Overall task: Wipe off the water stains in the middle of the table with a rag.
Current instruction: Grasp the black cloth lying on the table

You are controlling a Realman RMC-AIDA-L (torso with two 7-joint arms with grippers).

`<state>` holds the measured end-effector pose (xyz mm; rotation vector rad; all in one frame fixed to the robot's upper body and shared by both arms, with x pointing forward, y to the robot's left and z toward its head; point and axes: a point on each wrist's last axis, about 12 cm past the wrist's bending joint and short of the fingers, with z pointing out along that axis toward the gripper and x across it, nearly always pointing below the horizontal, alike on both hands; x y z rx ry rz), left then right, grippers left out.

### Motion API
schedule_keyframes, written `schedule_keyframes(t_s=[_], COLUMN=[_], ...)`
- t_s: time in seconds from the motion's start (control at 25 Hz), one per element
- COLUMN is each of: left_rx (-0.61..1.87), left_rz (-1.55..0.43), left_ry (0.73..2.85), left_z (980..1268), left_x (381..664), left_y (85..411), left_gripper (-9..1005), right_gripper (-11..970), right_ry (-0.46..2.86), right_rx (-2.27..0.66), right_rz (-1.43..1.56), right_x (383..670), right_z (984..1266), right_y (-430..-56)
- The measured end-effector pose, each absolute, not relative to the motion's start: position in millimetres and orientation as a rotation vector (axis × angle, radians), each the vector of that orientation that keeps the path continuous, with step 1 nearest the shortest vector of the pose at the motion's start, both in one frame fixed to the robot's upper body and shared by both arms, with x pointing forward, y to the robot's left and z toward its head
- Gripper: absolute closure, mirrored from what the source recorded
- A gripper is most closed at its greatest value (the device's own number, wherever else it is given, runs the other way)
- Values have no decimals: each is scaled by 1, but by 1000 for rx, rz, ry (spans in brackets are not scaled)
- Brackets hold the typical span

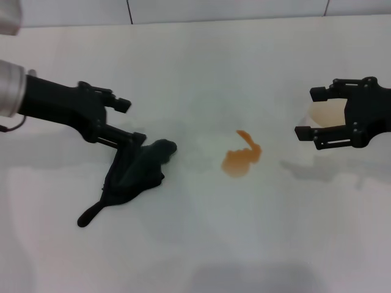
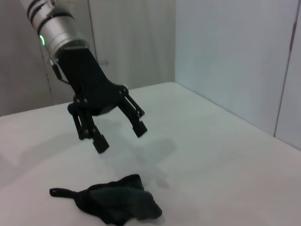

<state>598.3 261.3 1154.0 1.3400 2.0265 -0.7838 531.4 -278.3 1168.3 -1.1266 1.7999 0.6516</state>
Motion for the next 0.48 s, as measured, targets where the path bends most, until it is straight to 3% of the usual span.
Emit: schedule_keyframes(t_s=[0.48], left_rx=[1448], left_rz=[-752], left_ry=[2178], left_z=[1119], left_x=[591], left_y=[230], left_gripper=[216], right_gripper=[130], right_ry=[1783], right_rx=[-1115], right_rz=[677], right_x=[529], right_z=[1166], right_y=[-278])
